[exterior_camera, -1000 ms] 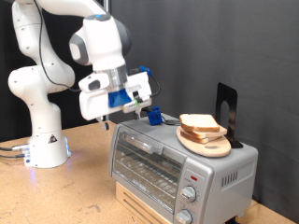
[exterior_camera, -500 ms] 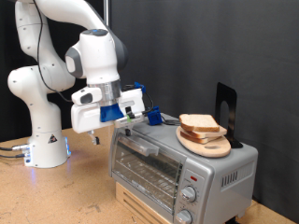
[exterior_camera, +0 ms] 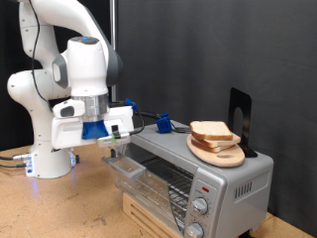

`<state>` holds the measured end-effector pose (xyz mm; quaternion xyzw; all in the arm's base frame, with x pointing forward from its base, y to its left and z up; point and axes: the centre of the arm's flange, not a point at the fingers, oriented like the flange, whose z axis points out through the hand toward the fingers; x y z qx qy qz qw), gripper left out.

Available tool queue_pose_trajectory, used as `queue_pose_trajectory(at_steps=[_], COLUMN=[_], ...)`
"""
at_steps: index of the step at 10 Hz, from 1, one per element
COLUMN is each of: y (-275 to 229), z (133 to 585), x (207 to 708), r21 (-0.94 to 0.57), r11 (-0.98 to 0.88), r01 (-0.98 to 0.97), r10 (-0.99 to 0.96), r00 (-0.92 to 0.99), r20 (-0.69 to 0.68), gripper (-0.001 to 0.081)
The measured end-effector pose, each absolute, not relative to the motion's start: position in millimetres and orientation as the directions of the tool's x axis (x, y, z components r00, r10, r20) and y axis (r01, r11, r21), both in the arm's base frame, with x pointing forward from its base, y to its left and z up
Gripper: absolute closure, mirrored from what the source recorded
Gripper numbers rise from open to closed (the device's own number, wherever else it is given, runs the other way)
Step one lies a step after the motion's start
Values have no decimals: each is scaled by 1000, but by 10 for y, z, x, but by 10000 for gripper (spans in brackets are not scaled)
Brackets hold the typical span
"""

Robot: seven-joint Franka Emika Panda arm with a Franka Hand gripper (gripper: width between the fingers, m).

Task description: Make a piece of toast with the oven

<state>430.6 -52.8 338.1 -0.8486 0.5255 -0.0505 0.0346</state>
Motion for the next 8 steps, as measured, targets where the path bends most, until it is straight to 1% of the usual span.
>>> queue_pose_trajectory(at_steps=[5,8], y=[-785,-950], z=[3096,2945], x=[4483,4615], r21=[-88,-71], r11=[-355,-346], r01=[-931,-936], r10=[-935,-937], r00=[352,341], r20=[51,71], gripper=[6,6])
